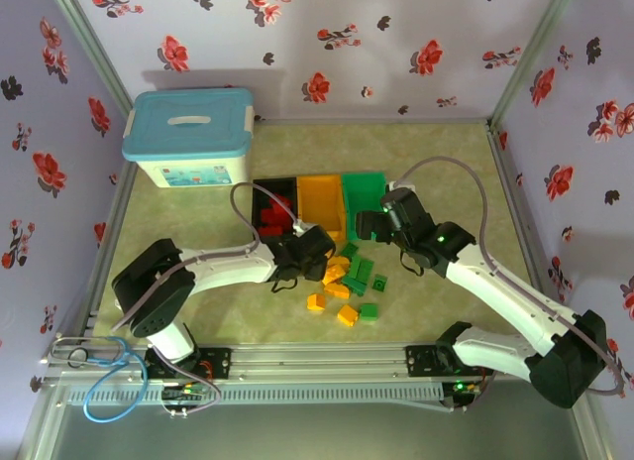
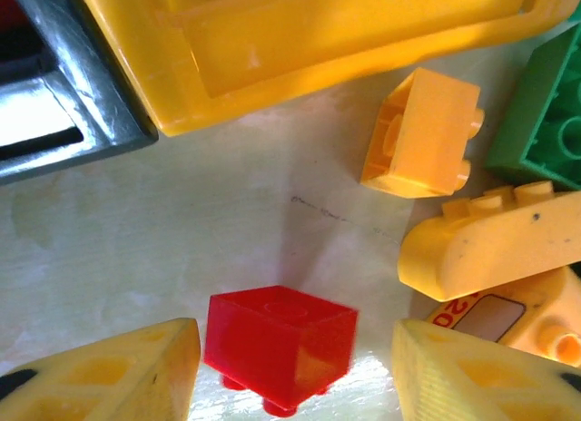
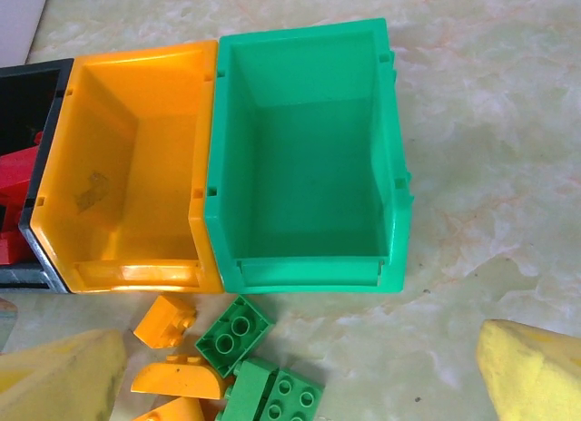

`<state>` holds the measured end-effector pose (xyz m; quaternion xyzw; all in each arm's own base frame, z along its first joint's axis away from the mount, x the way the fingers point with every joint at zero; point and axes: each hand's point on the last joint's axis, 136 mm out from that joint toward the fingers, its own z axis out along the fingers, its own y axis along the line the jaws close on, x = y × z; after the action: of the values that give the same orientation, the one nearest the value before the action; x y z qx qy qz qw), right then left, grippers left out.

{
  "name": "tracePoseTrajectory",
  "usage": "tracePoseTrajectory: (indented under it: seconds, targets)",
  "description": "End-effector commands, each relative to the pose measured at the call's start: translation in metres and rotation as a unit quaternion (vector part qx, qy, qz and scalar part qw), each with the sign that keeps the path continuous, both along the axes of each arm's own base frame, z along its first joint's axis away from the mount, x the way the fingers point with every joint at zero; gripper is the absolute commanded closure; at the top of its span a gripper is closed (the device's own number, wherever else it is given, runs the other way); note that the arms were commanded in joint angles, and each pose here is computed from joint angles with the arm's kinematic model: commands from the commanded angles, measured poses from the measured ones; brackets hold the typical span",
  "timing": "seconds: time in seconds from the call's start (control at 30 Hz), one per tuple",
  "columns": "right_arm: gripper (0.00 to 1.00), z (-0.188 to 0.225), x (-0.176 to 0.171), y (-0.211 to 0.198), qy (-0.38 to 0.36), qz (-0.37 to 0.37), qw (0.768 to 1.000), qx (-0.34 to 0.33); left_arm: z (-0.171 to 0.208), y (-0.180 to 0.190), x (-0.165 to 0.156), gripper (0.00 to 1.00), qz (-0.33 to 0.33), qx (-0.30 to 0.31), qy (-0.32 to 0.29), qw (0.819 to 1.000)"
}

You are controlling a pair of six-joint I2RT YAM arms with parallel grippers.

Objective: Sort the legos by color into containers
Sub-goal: Pick up the lego from the center of the table.

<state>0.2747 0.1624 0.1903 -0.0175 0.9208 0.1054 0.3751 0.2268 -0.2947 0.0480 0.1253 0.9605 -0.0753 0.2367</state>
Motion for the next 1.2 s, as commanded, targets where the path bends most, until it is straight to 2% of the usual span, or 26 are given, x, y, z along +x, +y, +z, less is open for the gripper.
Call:
tracePoseTrajectory:
  seconds: [0.0,0.43,0.73,0.93,1.07,1.17]
  targets:
    - [0.01,0.0,0.003,-0.005,-0.006,-0.012,1.0,-0.005,-0.009,0.005,-0.002,0.43,-0.006,0.028,0.011,1.0]
    - [0.01,-0.002,0.002,-0.009,-0.004,-0.015,1.0,-0.01,-0.016,0.003,0.0,0.49,-0.007,0.039,0.014,0.999]
    - [0.01,-0.008,-0.001,-0.008,0.003,-0.012,1.0,-0.008,-0.012,0.006,-0.001,0.61,-0.003,0.034,0.012,0.999]
    - [0.01,-0.022,-0.009,-0.008,0.027,-0.004,1.0,-0.006,0.012,0.003,0.003,0.65,0.005,-0.037,0.0,0.999]
    - [0.01,-0.035,-0.017,-0.01,0.04,-0.007,0.999,0.001,0.031,0.017,0.018,0.66,0.035,-0.102,-0.008,0.994]
    - [0.01,-0.045,-0.022,-0.01,0.051,-0.007,0.999,0.009,0.047,0.031,0.03,0.68,0.05,-0.113,-0.021,0.992]
